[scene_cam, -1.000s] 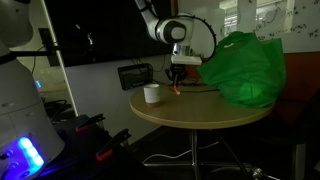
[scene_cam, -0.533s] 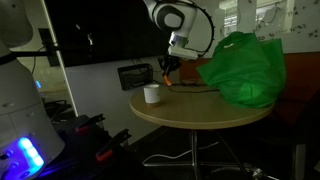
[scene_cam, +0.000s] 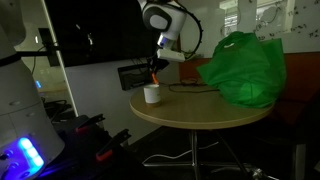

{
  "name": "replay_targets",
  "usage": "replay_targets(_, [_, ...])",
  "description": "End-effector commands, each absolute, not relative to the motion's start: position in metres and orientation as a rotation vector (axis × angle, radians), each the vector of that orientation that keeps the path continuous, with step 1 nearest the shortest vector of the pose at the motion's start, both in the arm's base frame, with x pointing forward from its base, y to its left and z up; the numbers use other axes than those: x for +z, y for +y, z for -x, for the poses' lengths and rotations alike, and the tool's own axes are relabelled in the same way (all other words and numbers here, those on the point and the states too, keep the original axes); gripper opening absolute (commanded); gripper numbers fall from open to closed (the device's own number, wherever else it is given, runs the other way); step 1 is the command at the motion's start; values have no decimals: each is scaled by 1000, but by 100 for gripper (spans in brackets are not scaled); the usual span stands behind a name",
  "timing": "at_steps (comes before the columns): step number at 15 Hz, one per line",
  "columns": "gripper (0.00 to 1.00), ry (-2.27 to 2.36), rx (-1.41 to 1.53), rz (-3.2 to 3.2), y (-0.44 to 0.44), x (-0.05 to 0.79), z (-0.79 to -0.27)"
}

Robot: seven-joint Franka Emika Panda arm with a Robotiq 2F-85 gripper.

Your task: Place the orange marker inside the white and brown mug

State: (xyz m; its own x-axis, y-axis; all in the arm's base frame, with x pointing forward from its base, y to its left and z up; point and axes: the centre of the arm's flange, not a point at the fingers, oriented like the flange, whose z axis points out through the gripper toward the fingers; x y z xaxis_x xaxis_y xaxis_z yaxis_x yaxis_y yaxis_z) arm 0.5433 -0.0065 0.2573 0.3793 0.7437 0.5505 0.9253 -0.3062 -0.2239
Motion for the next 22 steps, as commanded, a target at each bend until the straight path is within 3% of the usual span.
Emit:
replay_targets(1, [5, -1494, -527, 2082, -11, 272, -523])
replay_targets(22, [5, -1493, -544, 1949, -5, 238, -504])
